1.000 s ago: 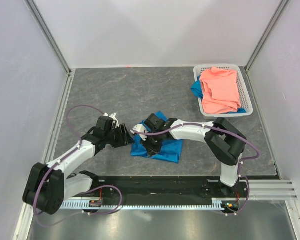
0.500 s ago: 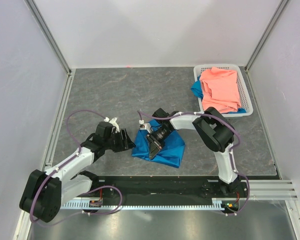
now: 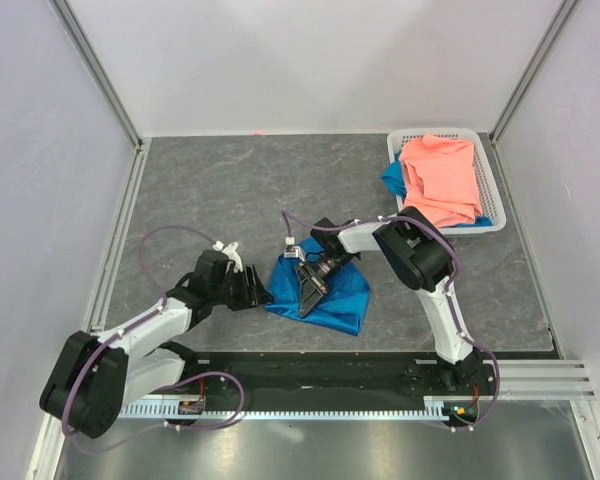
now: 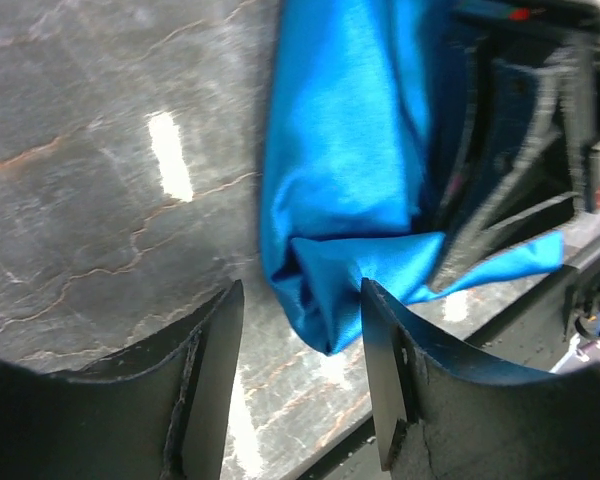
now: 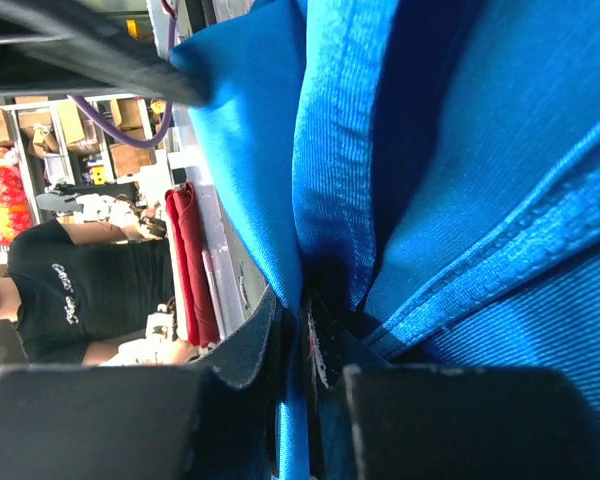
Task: Fold the napkin, place the utensils inside, and roll it up
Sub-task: Roll the napkin with the utensil
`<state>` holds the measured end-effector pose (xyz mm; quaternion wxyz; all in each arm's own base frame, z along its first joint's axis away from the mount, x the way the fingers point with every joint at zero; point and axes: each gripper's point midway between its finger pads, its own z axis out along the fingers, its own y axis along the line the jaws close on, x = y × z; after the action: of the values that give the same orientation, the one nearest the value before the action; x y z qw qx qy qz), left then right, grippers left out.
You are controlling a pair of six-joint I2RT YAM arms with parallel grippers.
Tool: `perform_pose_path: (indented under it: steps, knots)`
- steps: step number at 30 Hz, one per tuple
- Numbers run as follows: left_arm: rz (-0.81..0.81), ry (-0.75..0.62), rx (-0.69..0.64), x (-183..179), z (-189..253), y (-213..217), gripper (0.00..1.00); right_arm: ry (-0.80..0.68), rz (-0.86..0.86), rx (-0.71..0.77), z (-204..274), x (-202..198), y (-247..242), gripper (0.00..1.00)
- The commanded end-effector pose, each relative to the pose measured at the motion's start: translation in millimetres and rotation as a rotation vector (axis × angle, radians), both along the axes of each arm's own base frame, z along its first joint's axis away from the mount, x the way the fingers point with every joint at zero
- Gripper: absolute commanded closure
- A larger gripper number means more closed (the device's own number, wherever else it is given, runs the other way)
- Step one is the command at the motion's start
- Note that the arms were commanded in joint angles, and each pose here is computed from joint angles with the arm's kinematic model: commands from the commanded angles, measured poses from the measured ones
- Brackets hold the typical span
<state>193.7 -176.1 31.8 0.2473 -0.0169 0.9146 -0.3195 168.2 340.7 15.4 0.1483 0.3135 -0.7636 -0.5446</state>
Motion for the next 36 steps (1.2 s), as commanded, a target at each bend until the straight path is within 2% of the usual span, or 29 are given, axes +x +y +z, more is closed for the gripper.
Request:
perform_pose_path:
  steps: [1,5,8,11,14,15,18,22,23,26,28,30,34,36]
  knots:
    - [0.011,-0.032,-0.001,15,2,-5,0.43,-0.053,0.025,0.010,-19,5,-4,0.88]
    - [0.002,-0.017,-0.006,17,-3,-9,0.45,-0.052,0.027,0.007,-21,7,-4,0.88]
    - [-0.015,0.008,-0.015,14,-8,-13,0.51,-0.051,0.027,0.005,-22,8,-4,0.88]
    - [-0.029,0.036,-0.013,7,-14,-14,0.62,-0.052,0.026,0.006,-22,9,-4,0.88]
    - [-0.027,0.055,-0.010,4,-18,-13,0.78,-0.057,0.025,-0.003,-22,10,-5,0.88]
    - [-0.029,0.063,-0.006,2,-19,-13,0.86,-0.059,0.023,-0.010,-22,10,-5,0.88]
    - [-0.044,0.086,-0.012,-2,-20,-14,0.98,-0.075,0.021,-0.046,-19,13,-8,0.88]
    - [-0.062,0.101,-0.004,-6,-22,-14,0.98,-0.157,0.000,-0.065,3,25,-5,0.80]
    - [-0.063,0.098,0.000,-6,-22,-13,0.98,-0.177,-0.006,-0.071,8,28,-4,0.72]
    - [-0.074,0.100,0.011,-7,-22,-12,0.98,-0.285,-0.035,-0.101,25,42,-4,0.59]
    - [-0.076,0.123,0.024,-13,-25,-9,0.98,-0.356,-0.054,-0.105,42,50,-4,0.56]
    - [-0.070,0.124,0.026,-12,-25,-8,0.98,-0.457,-0.079,-0.126,57,60,-9,0.50]
    - [-0.059,0.123,0.040,-10,-24,-7,0.98,-0.641,-0.132,-0.154,79,75,-19,0.44]
    - [-0.048,0.142,0.056,-11,-26,-4,0.98,-0.813,-0.137,-0.195,89,79,-24,0.40]
